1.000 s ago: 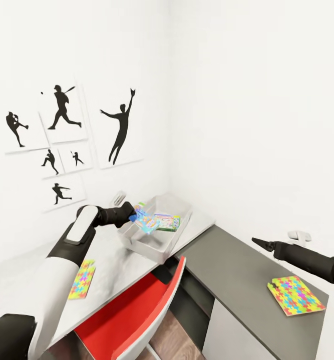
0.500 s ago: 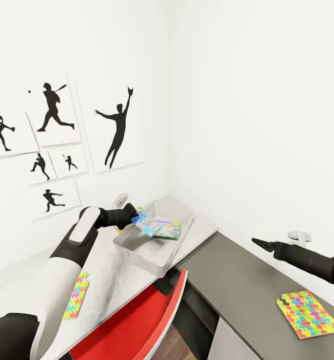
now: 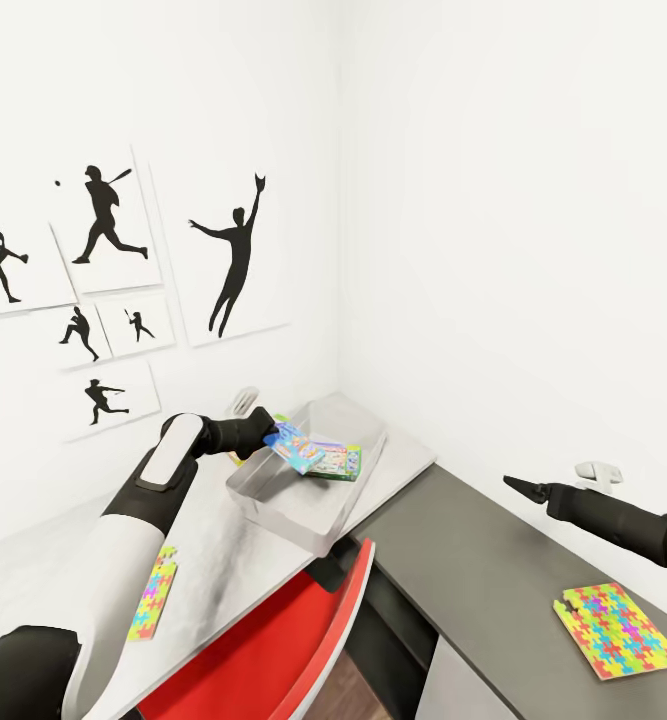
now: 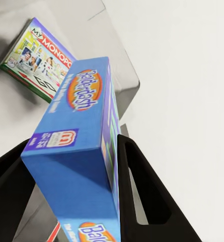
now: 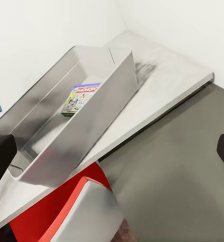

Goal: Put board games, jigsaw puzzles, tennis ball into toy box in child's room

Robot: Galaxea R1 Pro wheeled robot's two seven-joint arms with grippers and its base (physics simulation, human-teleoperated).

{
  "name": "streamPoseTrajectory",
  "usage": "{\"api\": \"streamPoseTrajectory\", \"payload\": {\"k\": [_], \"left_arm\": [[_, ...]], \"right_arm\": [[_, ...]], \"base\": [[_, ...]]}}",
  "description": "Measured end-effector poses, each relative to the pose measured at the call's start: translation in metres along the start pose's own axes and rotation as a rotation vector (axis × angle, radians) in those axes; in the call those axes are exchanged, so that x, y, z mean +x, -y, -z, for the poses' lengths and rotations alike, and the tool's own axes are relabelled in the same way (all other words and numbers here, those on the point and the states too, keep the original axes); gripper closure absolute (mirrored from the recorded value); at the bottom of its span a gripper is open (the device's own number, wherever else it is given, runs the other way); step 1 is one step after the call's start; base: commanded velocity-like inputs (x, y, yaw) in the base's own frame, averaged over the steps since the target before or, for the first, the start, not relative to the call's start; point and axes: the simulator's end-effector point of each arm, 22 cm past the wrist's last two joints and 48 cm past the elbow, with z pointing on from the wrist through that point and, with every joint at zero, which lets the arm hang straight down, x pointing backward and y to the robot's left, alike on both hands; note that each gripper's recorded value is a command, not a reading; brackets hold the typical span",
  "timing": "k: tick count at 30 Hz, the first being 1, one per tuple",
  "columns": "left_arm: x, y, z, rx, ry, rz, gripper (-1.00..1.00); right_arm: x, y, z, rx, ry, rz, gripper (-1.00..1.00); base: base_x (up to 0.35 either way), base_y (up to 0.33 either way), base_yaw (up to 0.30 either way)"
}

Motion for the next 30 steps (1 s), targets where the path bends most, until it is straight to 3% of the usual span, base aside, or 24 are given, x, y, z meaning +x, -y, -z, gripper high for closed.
{"api": "streamPoseTrajectory", "payload": {"k": [20,30], "left_arm": [[0.0047,0.0000,-0.0028,0.000,-0.008,0.006,1.00],[0.0069,-0.0006,-0.0035,-0.004,-0.011,0.003,1.00]], "right_arm": [[0.0005,-0.0003,-0.0003,-0.001,-0.001,-0.001,-1.00],[-0.0001,-0.0001,0.0003,0.000,0.000,0.001,-1.00]], "base": [[0.001,0.000,0.000],[0.121,0.000,0.000]]}}
